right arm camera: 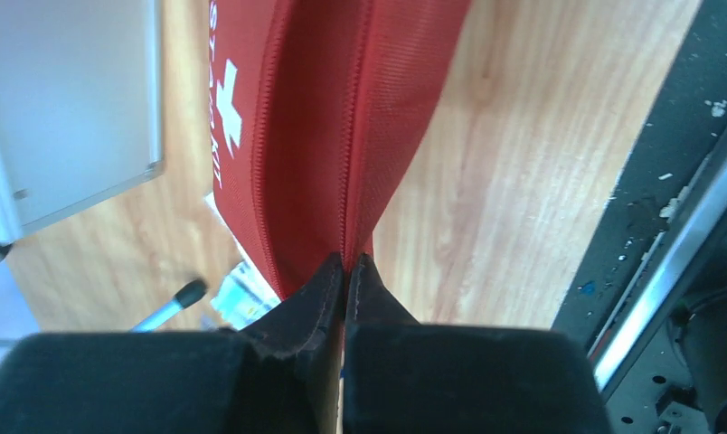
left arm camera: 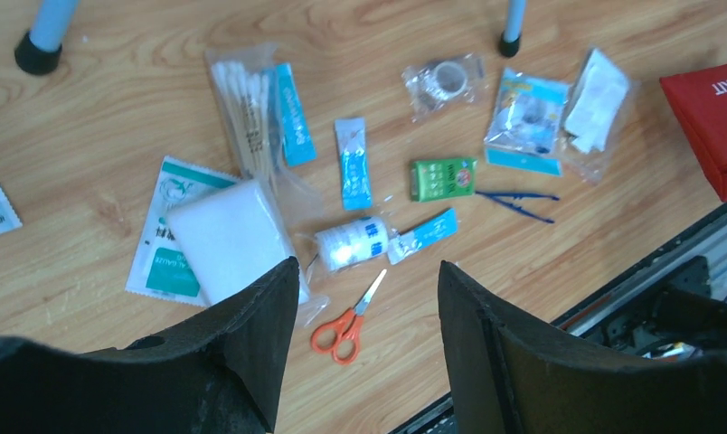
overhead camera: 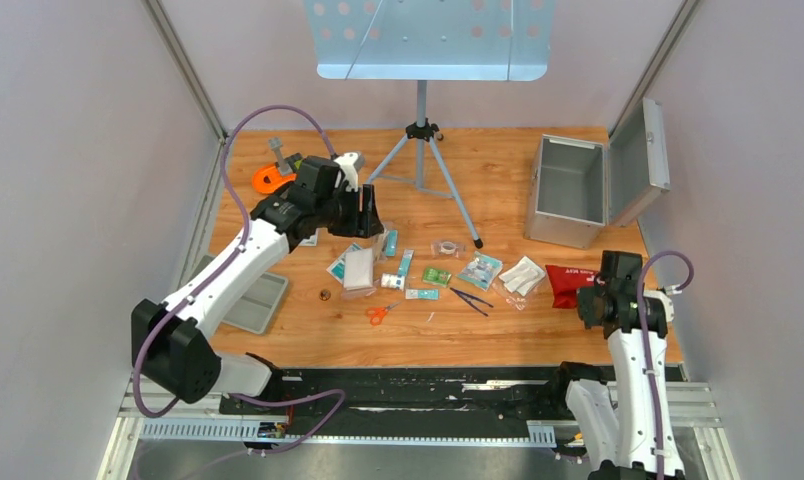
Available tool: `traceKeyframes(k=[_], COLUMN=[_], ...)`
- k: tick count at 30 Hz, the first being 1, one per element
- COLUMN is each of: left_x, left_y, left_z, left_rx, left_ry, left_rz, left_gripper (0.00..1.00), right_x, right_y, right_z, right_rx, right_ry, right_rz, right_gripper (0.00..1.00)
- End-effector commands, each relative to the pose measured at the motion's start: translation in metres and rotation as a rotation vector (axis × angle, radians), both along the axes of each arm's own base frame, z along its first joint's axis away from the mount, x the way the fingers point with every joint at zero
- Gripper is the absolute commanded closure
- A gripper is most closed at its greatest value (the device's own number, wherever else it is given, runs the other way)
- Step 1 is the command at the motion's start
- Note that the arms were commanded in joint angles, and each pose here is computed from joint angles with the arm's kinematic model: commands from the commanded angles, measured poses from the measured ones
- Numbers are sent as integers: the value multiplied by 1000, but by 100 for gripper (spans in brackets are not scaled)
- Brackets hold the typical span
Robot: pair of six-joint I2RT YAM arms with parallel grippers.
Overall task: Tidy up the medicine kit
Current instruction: Pick up the medicine pouch from the center of the board.
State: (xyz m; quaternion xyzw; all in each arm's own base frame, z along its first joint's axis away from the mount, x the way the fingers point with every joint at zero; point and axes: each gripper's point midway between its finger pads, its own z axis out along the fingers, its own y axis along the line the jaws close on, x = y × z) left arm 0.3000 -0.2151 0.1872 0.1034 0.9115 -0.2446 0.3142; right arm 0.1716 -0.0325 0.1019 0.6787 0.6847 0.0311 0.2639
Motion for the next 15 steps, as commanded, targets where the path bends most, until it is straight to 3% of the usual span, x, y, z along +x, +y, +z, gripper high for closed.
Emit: traceKeyframes(k=[1,6,12,15], left_x=[2,1,1,-1], left_y=[-8,-12,-22,-26], left_z=[64,73,79,85], left_rx=[-108,-134,-148,-186], left_ry=[-134,-141,-152,-155], left_rz=[0,-15,-89,-124], left_gripper=[33,31,13,12], right_x=[14,40,83,92], right_y=[0,18,123,177], right_z=[45,86,130,128], right_rx=[-57,-136,-262,-289], right_ry=[-57,-155,-339,-334], right_rz=[86,280,874,1155], right_gripper=[100,100,100,100])
